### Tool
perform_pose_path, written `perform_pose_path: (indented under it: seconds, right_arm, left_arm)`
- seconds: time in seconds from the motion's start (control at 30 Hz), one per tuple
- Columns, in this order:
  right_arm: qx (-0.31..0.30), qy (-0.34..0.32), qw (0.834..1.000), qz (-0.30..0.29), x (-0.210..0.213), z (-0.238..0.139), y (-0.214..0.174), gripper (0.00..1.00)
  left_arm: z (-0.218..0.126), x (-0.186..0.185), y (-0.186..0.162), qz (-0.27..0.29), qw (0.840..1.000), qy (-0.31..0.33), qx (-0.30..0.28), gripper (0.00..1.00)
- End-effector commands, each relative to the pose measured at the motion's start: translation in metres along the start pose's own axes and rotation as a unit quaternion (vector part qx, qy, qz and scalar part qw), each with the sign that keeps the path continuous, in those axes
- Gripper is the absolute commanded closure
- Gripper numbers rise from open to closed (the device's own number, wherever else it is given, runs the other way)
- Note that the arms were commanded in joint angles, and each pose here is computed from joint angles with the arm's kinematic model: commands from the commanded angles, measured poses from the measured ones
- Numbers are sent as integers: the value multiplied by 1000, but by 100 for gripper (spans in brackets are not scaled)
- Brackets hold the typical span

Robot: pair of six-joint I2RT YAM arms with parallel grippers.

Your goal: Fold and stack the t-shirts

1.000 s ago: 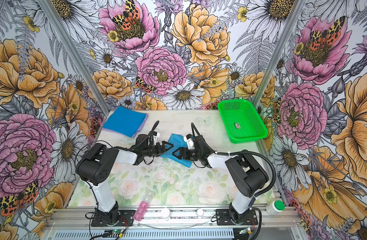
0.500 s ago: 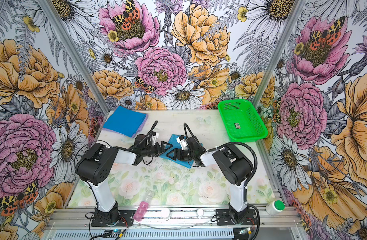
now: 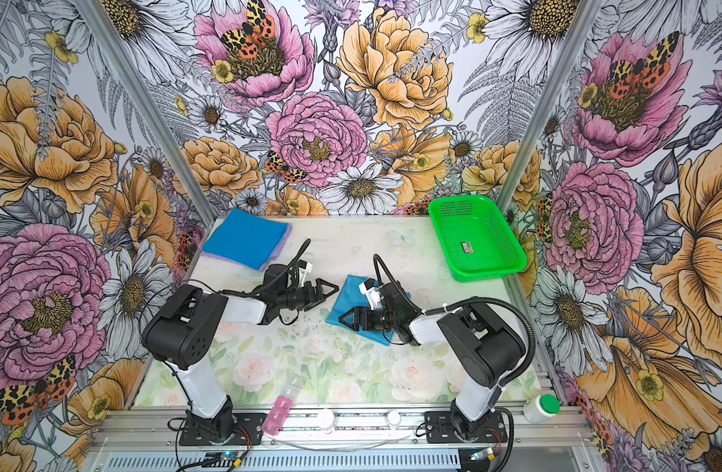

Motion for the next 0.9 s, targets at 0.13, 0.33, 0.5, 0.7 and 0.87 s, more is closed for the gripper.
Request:
perform_pose_path:
  seconds: [0.13,0.33,0.5,0.7,0.87]
  right_arm:
    - [-76,-47,995,34,5,-56,5,16]
    - [-81,-41,995,42,8,-80,-5,15]
    - [-60,-41,995,65,-10,-76,-25,16]
    - [-57,-122,985,108,-42,-75,-40,17]
    - [-83,-149,981,90,-32,-86,-28,17]
  left_arm:
    - [-9,-58,-13,74,995,-20,56,2]
    - [9,-95,-35,96,989,-63,95,2]
    - [27,-95,-49,80,988,-76,108,2]
    - [26,-51,-62,34,993,-33,109,2]
    - [17,-44,-60,28,994,-29,101,2]
Point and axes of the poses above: each gripper's point midway between its finger pads, its own z axis out along the fingers, its own x axis along the line the jaws close on, y = z × x, the point moved 9 cm from there along -z, back along the fingers, and after that the axes turned 15 degrees about z, right-handed, at the moved point
